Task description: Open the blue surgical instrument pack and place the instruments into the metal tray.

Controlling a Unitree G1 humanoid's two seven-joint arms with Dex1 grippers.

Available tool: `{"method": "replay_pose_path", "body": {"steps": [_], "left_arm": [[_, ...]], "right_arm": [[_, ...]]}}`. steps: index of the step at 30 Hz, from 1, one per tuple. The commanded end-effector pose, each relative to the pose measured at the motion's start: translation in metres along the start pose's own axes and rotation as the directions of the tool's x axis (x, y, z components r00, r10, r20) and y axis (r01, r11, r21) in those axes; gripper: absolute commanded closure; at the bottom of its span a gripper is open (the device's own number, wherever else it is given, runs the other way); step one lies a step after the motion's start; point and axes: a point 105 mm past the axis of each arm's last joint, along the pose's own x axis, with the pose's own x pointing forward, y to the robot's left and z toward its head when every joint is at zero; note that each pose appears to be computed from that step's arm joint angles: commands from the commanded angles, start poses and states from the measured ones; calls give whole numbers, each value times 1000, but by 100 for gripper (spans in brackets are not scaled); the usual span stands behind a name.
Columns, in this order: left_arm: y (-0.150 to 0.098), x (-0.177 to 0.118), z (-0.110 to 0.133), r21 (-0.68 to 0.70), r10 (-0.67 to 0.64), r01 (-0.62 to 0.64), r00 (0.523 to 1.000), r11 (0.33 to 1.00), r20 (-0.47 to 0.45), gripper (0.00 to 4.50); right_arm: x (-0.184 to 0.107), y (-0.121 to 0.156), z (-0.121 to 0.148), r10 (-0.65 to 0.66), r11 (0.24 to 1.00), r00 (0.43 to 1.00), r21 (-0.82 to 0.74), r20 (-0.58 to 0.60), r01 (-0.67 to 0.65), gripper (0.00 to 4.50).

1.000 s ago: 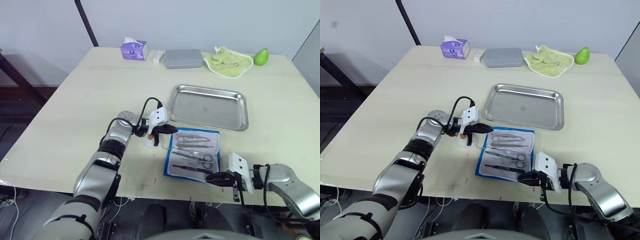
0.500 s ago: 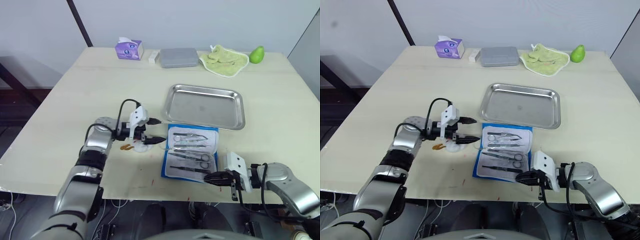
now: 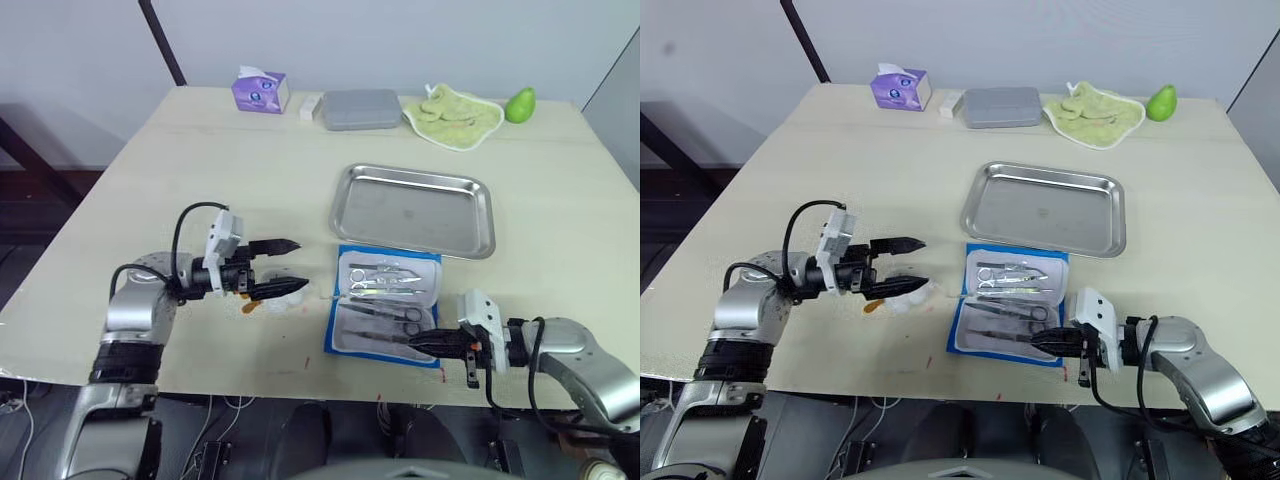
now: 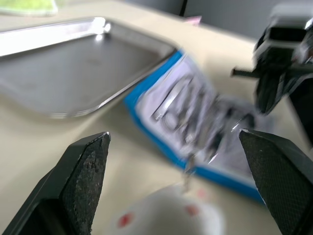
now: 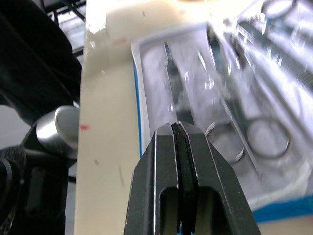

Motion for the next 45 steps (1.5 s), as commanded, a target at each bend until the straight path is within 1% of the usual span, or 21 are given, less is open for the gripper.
{"method": "replay_pose_path", "body": {"steps": [1, 3, 4, 5, 7, 8, 9, 16, 22, 28, 35, 41, 45], "left_arm": [[-20, -20, 23, 16, -46, 45, 997, 999, 64, 0], [-29, -32, 29, -29, -67, 70, 994, 997, 90, 0], [-32, -36, 29, -42, -67, 70, 994, 997, 81, 0], [-35, -38, 28, -44, -66, 70, 995, 997, 69, 0], [-41, -41, 26, -47, -73, 76, 996, 996, 56, 0], [-43, -41, 26, -47, -76, 79, 996, 996, 56, 0], [-44, -40, 25, -46, -84, 86, 995, 995, 50, 0], [-54, -26, 26, -11, -162, 162, 987, 987, 24, 0], [-56, -25, 24, 1, -176, 176, 984, 984, 5, 0], [-58, -22, 25, 7, -183, 183, 983, 983, 6, 0], [-63, -13, 26, 15, -186, 186, 982, 982, 4, 0], [-59, -12, 26, 10, -183, 183, 983, 983, 3, 0], [-57, -15, 25, 7, -179, 179, 984, 984, 1, 0]], "right_arm": [[-25, 5, 33, -34, 998, 996, -52, 77, 38, 372], [-38, 8, 38, -61, 996, 996, -59, 67, 65, 281], [-43, 8, 40, -74, 995, 995, -59, 63, 78, 226], [-46, 8, 43, -87, 994, 994, -60, 65, 91, 186], [-48, 5, 48, -110, 990, 992, -79, 66, 115, 65], [-47, 4, 49, -115, 989, 991, -87, 66, 121, 17], [-44, 1, 50, -124, 987, 990, -97, 70, 131, 4], [-22, -21, 34, -108, 984, 993, -140, 47, 113, 4], [-21, -39, 19, -112, 977, 994, -182, 16, 113, 4], [-18, -43, 7, -94, 979, 996, -183, 5, 93, 4], [-9, -44, 5, -78, 975, 995, -204, 56, 88, 4], [-3, -48, -1, -84, 966, 991, -234, 102, 106, 4], [-1, -49, -6, -81, 960, 990, -258, 112, 108, 4]]}}
